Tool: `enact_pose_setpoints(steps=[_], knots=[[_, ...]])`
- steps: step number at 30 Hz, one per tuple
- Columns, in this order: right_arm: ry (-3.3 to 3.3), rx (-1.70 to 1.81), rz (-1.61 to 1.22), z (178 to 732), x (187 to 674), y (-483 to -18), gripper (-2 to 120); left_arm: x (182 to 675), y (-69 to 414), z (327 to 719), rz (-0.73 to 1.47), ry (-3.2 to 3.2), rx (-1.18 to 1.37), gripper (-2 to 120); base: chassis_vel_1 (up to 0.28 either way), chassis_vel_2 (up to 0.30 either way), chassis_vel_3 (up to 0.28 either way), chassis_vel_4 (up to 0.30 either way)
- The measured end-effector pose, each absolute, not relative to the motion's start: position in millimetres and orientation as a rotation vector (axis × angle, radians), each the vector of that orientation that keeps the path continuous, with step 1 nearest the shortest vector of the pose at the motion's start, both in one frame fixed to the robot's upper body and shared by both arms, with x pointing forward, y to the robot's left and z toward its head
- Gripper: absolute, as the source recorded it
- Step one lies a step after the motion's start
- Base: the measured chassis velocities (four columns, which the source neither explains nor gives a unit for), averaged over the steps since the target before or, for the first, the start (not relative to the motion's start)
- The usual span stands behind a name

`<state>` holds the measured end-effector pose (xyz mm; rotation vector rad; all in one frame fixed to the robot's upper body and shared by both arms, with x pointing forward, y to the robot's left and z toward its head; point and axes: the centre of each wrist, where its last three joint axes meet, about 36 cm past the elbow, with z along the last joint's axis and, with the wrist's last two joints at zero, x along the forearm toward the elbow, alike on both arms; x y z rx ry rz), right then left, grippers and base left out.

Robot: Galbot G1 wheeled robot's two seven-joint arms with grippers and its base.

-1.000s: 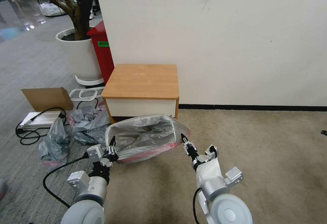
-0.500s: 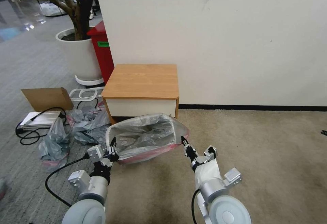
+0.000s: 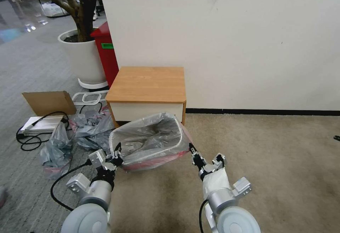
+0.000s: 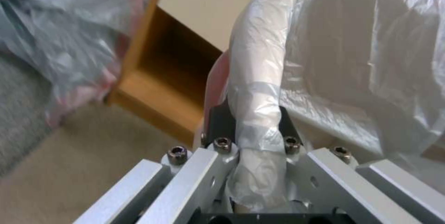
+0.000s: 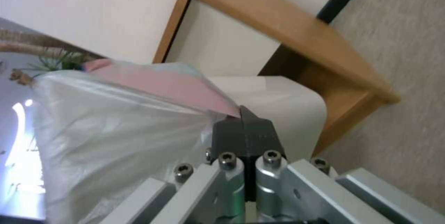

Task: Pick up the garbage bag from the table and place it over the trash can.

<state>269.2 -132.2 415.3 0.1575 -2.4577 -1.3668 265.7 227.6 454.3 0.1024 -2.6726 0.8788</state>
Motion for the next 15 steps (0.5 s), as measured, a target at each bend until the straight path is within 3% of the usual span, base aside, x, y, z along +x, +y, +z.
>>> enact_pose_setpoints(steps=[15], knots=[[-2.62, 0.068, -1.124, 382.4, 276.2, -132.9, 0, 256.8, 222.0, 473.2, 0.994, -2.584, 0.04, 4, 0.0, 0.0, 0.0, 0.0]])
